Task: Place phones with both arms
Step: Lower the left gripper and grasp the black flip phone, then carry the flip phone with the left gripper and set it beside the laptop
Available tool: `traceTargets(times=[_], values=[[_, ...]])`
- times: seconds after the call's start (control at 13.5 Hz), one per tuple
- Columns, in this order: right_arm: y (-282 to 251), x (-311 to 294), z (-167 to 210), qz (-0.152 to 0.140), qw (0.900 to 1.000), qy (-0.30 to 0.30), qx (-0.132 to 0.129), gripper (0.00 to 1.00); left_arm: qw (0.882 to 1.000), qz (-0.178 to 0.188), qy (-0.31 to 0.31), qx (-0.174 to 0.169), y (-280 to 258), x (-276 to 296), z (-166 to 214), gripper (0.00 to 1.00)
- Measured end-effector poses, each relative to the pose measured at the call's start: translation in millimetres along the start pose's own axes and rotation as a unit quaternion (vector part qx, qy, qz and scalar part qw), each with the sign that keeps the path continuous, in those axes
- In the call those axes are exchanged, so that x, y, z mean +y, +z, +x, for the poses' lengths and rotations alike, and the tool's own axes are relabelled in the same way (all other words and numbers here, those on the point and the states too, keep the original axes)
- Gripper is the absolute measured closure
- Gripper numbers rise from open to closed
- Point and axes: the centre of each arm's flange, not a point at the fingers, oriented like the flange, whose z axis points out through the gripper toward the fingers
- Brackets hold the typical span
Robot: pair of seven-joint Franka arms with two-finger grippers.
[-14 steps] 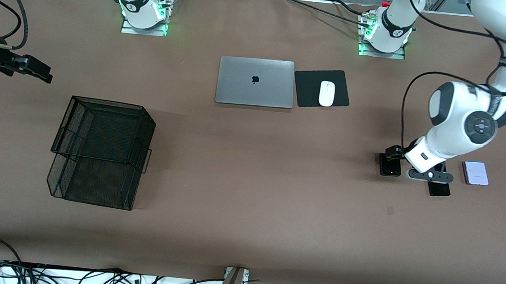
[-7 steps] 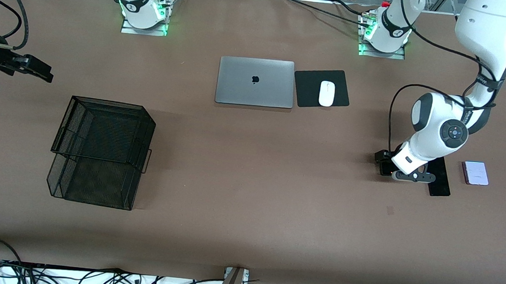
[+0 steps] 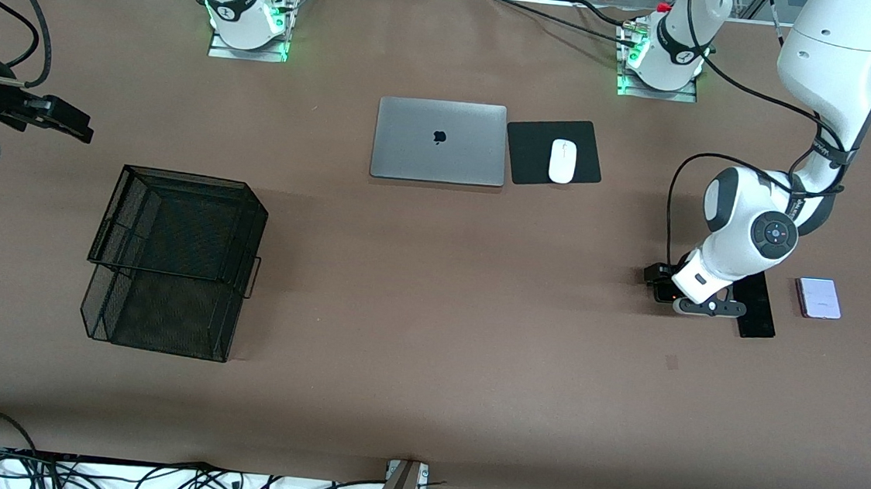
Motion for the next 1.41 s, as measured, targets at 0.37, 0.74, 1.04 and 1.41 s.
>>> traceTargets(times=[0.37, 0.74, 1.04, 1.41], values=[[1, 0, 0, 0.0, 1.0, 0.0, -0.001, 0.0, 1.0, 0.004, -0.006, 0.005, 14, -10, -1, 0.0], [1, 0, 1, 0.0, 1.0, 0.0, -0.001, 0.0, 1.0, 0.005, -0.006, 0.006, 19, -12, -1, 0.0], [1, 0, 1, 0.0, 1.0, 0.0, -0.001, 0.0, 1.0, 0.004, -0.011, 0.001, 13, -10, -1, 0.19], [1, -1, 1, 0.0, 1.0, -0.001, 0.0, 0.0, 0.999, 0.003, -0.004, -0.045, -24, 13, 23, 0.2]])
